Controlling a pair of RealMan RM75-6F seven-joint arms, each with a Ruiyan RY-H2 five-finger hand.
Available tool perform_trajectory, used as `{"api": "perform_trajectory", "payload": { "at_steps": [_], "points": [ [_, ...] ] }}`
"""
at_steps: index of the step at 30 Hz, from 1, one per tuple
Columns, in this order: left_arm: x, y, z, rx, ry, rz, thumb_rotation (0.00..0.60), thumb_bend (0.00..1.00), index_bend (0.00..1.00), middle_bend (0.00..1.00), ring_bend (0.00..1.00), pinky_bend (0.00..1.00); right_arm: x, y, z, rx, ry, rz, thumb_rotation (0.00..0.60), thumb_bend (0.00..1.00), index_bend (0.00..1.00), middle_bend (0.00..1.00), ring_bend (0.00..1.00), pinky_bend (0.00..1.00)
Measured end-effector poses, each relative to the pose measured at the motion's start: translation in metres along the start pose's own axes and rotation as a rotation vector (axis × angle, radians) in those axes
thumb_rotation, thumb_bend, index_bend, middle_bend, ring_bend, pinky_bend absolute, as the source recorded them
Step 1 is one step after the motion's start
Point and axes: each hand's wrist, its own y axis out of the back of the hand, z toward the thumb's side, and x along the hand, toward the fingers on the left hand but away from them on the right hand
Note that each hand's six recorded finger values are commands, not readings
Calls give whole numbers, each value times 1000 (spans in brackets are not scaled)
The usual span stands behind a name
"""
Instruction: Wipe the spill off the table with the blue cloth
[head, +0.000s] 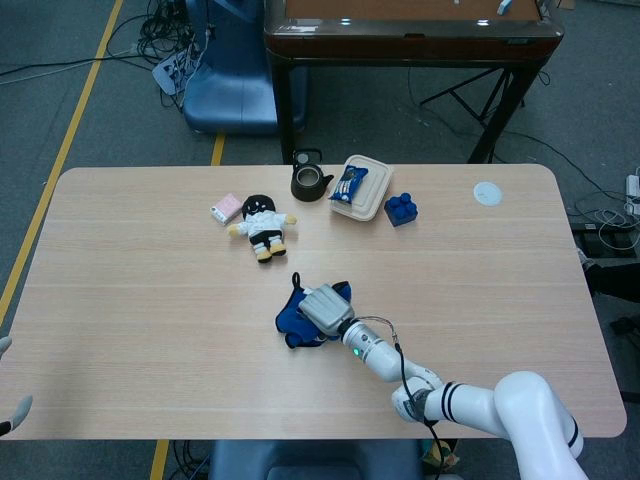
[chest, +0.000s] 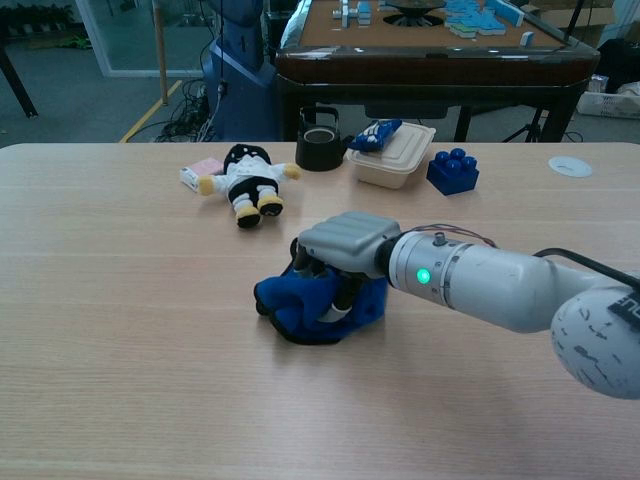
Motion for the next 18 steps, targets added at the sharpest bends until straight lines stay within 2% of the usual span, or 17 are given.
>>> {"api": "perform_trajectory", "payload": {
  "at_steps": [4,7,11,18],
  "points": [
    [1,-1,1,2,-2,-4,600,246,124,60,42,68,7,1,20,-47,63,7,600,543,802,667,610,778],
    [1,-2,2,3,-2,-8,600,246,123,60,42,68,10,0,23,-29,83,12,600,543,802,667,610,778],
    [1,-1,2,3,-2,-6,600,246,123,60,42,68,8,-2,10,-5,54,16,600,543,802,667,610,778],
    [2,-2,3,3,-6,-10,600,246,124,60,42,68,7,-7,-28,52,-38,34,600,543,802,667,610,778]
  ]
}}
